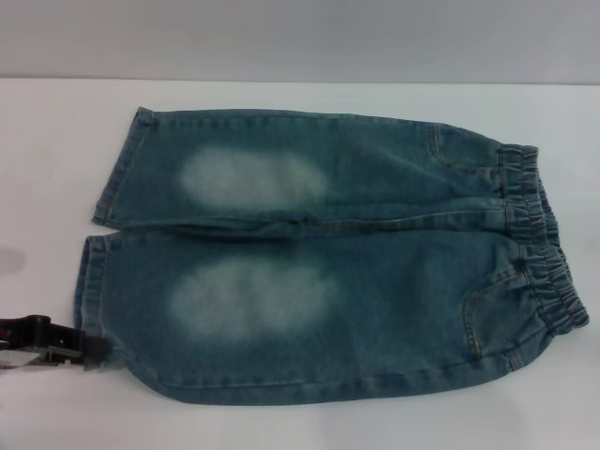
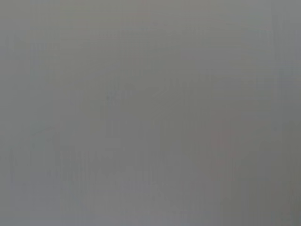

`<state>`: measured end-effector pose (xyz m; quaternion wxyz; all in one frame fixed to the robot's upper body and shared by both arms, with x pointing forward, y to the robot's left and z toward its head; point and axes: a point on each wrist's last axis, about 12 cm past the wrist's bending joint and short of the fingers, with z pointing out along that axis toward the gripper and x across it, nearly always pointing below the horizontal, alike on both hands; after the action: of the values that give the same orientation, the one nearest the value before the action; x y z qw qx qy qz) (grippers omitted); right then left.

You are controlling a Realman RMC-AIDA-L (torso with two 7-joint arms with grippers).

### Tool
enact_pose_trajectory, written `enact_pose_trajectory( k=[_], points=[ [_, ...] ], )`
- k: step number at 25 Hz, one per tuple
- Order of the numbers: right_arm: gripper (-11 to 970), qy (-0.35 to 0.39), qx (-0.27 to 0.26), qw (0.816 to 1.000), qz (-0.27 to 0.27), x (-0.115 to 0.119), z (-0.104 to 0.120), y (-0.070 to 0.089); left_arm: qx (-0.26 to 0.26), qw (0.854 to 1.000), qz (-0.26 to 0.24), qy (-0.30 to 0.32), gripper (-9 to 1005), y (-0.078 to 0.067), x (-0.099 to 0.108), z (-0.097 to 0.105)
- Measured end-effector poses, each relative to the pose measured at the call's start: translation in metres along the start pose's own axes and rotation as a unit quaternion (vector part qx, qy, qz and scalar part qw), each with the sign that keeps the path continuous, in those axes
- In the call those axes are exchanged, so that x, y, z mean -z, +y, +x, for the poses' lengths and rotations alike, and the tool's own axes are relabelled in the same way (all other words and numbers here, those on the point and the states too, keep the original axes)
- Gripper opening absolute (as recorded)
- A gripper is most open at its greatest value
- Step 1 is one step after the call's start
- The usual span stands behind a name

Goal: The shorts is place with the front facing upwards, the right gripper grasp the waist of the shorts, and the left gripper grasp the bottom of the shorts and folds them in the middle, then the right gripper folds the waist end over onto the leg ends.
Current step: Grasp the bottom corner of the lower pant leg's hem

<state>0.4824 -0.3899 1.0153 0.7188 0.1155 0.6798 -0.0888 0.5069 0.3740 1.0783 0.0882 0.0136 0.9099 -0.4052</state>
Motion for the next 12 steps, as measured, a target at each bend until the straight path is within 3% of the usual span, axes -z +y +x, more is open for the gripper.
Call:
enact_pose_trajectory(
  k=[3, 12],
  points=[
    [549, -0.001, -0.001, 1.0, 0.003, -0.0001, -0.0003, -0.0008, 0.0, 1.0, -0.001, -0.002, 311, 0.0003, 0.0004, -0.0003],
    [550, -0.001, -0.004, 1.0, 0.008, 0.0001, -0.0005, -0.0026, 0.019, 1.0, -0.008, -0.018, 73, 0.0018, 0.0025, -0.0048]
  ],
)
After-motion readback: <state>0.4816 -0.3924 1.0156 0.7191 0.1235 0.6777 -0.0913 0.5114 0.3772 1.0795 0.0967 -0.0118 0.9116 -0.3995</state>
